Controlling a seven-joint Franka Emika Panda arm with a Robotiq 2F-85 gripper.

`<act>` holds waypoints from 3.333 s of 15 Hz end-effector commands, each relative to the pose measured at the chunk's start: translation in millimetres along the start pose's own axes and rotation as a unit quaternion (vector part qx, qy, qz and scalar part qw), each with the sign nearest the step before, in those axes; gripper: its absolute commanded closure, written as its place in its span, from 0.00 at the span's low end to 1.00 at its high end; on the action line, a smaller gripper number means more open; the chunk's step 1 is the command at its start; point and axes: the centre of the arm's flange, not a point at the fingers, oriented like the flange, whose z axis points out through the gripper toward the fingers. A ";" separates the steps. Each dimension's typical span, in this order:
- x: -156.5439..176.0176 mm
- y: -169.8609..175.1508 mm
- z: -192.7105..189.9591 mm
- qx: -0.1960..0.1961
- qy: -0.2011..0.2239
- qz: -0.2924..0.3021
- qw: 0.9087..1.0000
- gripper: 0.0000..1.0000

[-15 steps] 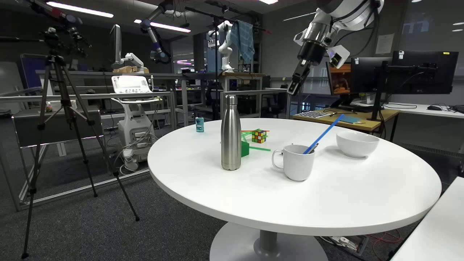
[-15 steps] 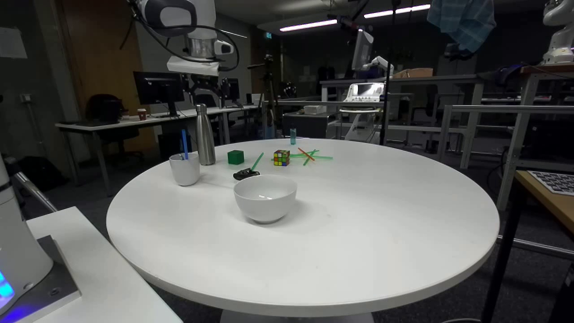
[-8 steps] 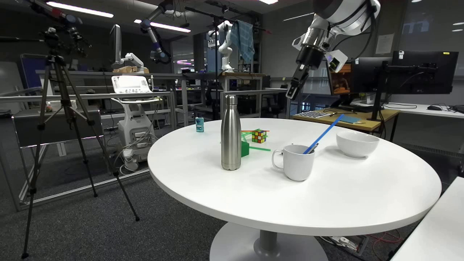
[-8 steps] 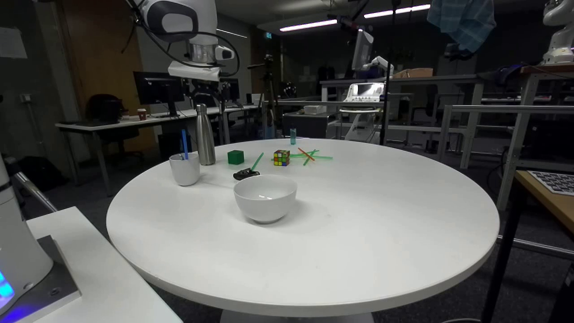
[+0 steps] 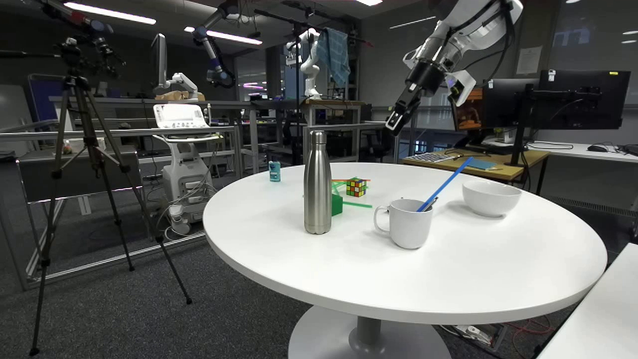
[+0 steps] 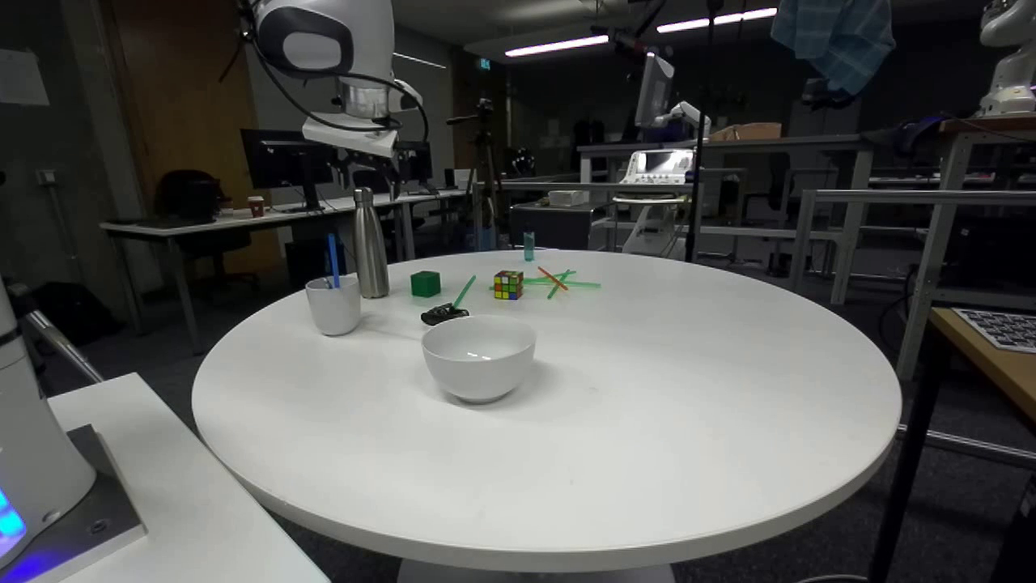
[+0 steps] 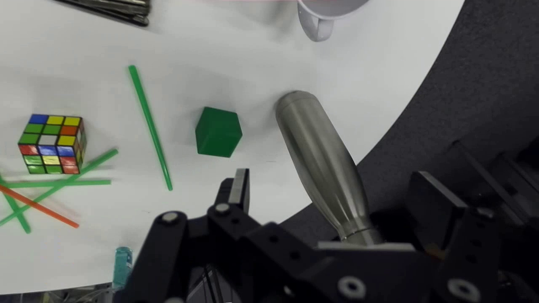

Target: Put the silver flask on top of the green block

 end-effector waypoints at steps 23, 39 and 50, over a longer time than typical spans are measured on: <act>73.2 -11.3 102.0 0.105 -0.011 -0.072 0.992 0.00; 79.4 -16.0 109.3 0.158 0.040 -0.134 0.977 0.00; 70.9 -18.6 115.1 0.262 0.109 -0.253 0.925 0.00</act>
